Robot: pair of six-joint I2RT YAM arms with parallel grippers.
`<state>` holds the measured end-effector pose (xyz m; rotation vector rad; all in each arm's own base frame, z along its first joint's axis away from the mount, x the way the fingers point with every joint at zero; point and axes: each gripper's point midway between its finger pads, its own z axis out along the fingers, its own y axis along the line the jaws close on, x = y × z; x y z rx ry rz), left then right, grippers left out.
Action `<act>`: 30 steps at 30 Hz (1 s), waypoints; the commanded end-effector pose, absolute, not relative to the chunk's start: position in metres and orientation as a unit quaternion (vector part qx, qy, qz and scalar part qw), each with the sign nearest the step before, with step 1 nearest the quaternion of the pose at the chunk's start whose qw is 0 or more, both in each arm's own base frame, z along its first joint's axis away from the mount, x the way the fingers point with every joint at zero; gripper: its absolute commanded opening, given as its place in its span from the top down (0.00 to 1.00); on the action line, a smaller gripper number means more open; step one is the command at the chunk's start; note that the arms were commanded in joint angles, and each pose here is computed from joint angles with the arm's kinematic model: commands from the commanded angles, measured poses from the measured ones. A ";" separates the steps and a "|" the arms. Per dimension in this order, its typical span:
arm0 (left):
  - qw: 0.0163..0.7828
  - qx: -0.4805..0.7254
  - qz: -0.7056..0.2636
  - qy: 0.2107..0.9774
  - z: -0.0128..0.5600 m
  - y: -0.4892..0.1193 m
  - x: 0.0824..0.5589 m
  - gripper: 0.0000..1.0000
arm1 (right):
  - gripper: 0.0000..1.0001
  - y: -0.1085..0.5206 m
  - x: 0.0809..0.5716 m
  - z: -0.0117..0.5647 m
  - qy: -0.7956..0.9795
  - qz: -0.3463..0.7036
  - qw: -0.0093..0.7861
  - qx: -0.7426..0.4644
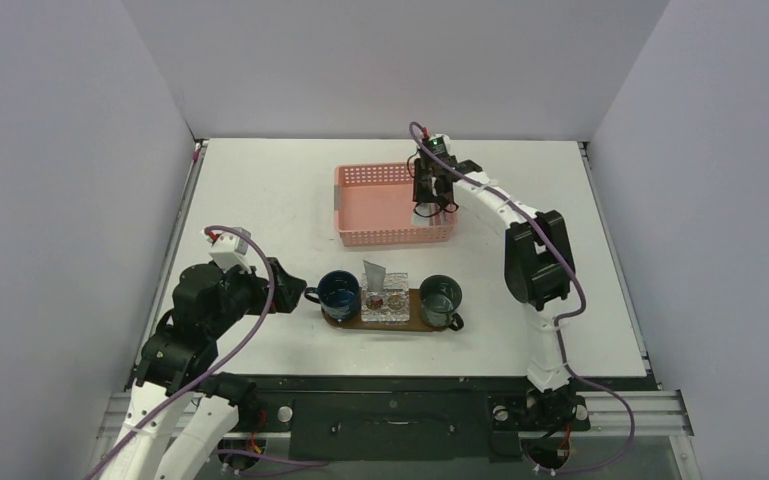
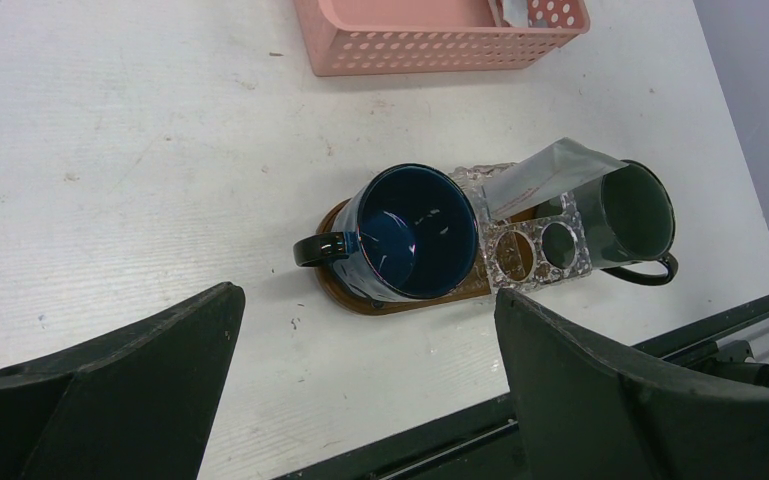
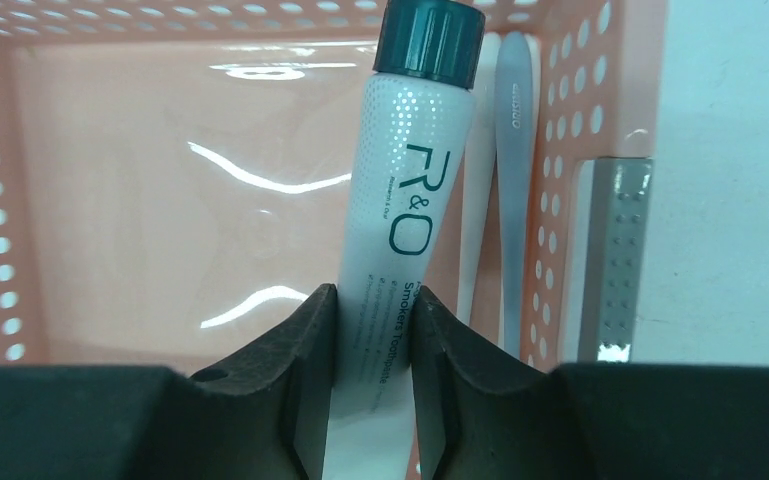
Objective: Prepare toiletry sets of a toothbrush and toothpaste on the tray
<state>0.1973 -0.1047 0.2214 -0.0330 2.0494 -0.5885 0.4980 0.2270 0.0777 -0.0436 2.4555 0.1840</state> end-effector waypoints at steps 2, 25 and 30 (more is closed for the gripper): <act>0.499 -0.013 -0.249 0.830 0.232 -0.106 0.203 0.04 | 0.88 0.237 0.511 0.163 0.895 0.115 0.432 -0.017; 0.481 0.008 -0.279 0.831 0.234 -0.120 0.203 0.04 | 0.88 0.252 0.367 0.277 0.797 0.117 0.551 -0.215; 0.475 0.013 -0.324 0.818 0.247 -0.136 0.203 0.04 | 0.88 0.245 0.325 0.298 0.773 0.123 0.568 -0.256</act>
